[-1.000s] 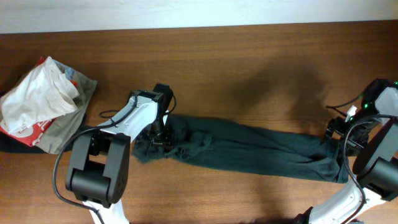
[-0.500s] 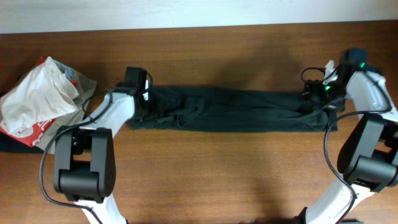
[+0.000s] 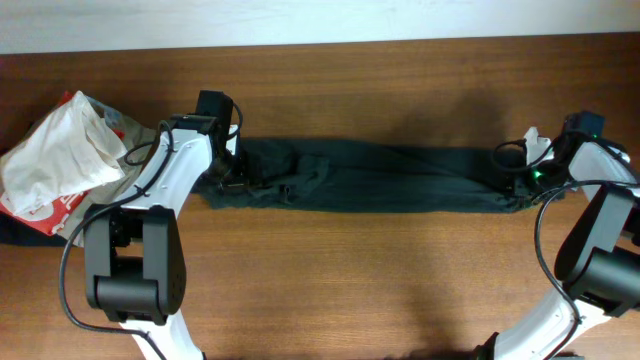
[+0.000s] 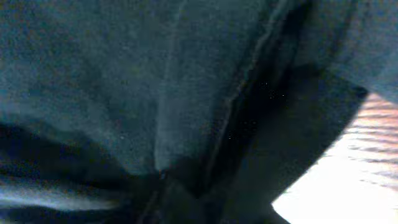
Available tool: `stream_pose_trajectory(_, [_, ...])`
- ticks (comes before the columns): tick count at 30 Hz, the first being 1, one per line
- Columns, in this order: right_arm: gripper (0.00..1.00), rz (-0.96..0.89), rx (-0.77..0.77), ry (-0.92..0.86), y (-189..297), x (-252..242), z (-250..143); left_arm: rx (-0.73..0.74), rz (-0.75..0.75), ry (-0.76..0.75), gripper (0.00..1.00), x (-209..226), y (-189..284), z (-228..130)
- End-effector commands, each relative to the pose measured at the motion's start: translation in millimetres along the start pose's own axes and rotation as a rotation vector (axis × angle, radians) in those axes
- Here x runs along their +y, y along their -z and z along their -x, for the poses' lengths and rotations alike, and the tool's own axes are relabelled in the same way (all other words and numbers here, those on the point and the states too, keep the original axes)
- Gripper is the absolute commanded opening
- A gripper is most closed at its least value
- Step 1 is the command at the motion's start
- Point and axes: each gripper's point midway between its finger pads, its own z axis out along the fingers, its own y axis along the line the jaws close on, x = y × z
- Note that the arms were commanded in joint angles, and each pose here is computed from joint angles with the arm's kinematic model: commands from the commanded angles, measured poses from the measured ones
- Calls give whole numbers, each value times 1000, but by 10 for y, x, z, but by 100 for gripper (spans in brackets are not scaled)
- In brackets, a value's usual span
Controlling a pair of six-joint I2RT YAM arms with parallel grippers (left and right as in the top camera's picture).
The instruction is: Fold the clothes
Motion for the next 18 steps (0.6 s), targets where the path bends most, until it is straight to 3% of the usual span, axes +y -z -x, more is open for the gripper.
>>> stream_pose_trajectory(1, [4, 26, 27, 0, -41, 81, -80, 5, -10, -6, 99, 9, 21, 3])
stream_pose_trajectory(4, [4, -72, 54, -76, 313, -71, 73, -27, -10, 39, 99, 174, 250, 73])
stream_pose_trajectory(7, [4, -59, 52, 48, 820, 459, 438, -55, -15, 48, 99, 201, 370, 96])
stream_pose_trajectory(12, [14, -1, 165, 388, 444, 2060, 210, -51, -30, 47, 99, 174, 370, 87])
stream_pose_trajectory(16, [18, 15, 202, 480, 137, 2603, 55, -50, -30, 47, 99, 175, 369, 85])
stream_pose_trajectory(18, [29, 30, 184, 544, 104, 2861, 5, -50, -30, 47, 99, 175, 369, 86])
